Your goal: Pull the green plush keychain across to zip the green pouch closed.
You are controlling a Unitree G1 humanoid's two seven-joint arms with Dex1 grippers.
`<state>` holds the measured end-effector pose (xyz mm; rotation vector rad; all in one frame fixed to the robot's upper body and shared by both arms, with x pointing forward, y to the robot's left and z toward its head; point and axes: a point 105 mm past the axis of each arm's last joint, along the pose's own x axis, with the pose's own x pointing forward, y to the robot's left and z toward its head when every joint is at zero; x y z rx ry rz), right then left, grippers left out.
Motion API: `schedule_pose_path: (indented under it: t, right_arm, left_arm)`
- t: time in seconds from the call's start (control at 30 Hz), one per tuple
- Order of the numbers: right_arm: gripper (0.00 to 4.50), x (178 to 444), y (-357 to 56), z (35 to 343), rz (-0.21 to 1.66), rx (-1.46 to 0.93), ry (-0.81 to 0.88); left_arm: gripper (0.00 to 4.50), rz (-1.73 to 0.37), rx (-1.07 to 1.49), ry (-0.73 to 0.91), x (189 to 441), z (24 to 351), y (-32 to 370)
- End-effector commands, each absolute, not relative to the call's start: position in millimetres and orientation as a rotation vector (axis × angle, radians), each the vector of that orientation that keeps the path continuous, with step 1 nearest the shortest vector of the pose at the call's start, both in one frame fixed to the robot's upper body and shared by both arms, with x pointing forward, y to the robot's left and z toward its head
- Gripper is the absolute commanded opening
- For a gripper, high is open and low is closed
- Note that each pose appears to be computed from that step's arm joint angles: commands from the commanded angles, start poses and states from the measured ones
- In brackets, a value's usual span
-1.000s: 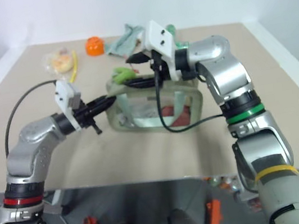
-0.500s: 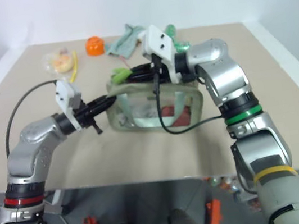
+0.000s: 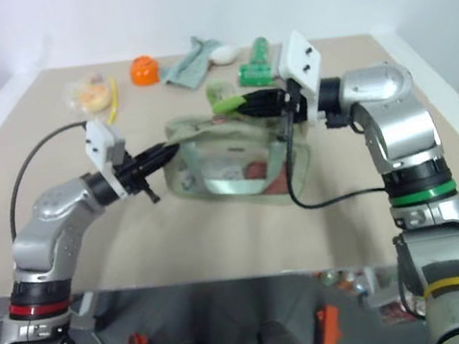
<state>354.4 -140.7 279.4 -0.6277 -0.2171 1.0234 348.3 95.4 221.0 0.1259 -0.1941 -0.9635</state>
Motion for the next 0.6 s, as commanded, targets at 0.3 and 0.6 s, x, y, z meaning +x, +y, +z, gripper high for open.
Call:
schedule_pose_path:
  t: [0.3,0.6]
  right_arm:
    - [0.02,348,-196,299,0.755,-0.633,-0.278]
    - [0.02,338,-214,352,0.638,-0.628,-0.440]
  left_arm:
    - [0.00,-0.906,0.122,-0.207,354,231,109]
    - [0.00,-0.849,0.178,-0.176,359,221,117]
